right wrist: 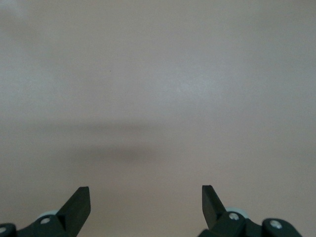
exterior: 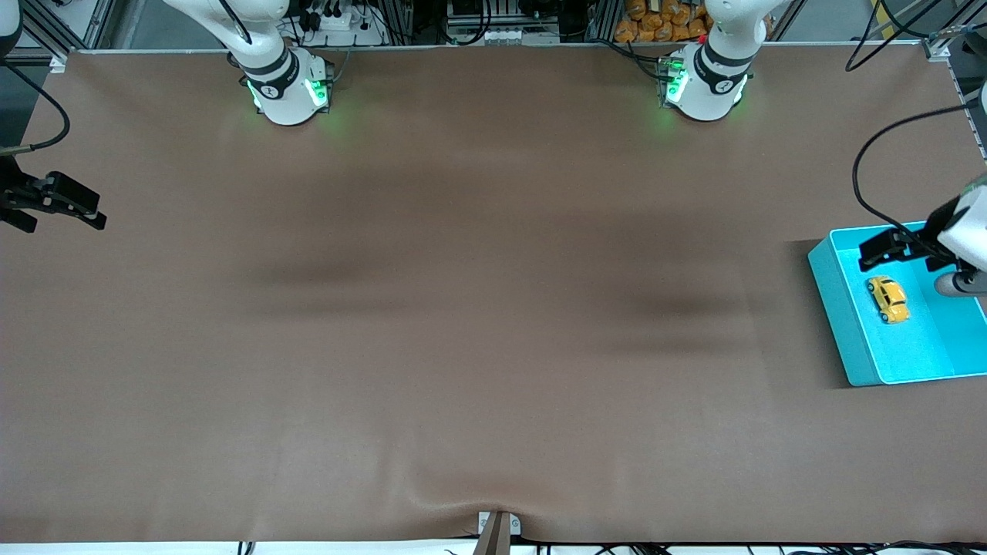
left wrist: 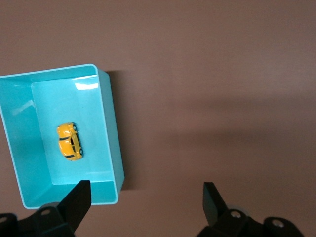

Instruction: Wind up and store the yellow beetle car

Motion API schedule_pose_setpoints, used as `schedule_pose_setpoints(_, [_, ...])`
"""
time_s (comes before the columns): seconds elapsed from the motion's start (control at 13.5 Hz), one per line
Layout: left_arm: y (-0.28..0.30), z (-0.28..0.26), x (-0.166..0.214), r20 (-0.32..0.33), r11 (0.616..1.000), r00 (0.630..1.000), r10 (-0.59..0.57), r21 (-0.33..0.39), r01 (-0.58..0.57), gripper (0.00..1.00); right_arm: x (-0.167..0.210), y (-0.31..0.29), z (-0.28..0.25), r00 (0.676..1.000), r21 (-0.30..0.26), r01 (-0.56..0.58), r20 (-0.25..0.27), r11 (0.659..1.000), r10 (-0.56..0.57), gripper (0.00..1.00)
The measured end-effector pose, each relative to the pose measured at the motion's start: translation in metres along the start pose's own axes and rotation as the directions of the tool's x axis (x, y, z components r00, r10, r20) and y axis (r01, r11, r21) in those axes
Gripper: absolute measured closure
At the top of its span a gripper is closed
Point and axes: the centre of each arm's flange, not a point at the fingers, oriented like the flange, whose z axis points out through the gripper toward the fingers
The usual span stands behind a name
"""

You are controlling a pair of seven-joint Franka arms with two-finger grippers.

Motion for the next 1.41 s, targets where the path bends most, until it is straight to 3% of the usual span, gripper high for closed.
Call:
schedule_pose_setpoints(0.22, [0.015,-0.036,-0.010,-0.022,0.999,1.000,-0.012,-0.041,0.011,0.00,0.000,0.000,0.000,1.000,0.000,0.000,0.000,1.000,0.000,0.00])
schedule_pose_setpoints(0.52, [0.033,-0.073,-0.032,-0.038,0.998,0.998,-0.046,-0.042,0.044,0.00,0.000,0.000,0.000,1.000,0.001,0.000,0.000,1.000,0.000,0.00])
schedule_pose_setpoints(1.41, [0.045,-0.102,-0.056,0.048,0.999,0.999,-0.023,-0.039,0.025,0.00,0.000,0.000,0.001,1.000,0.003,-0.001,0.002,1.000,0.001,0.00])
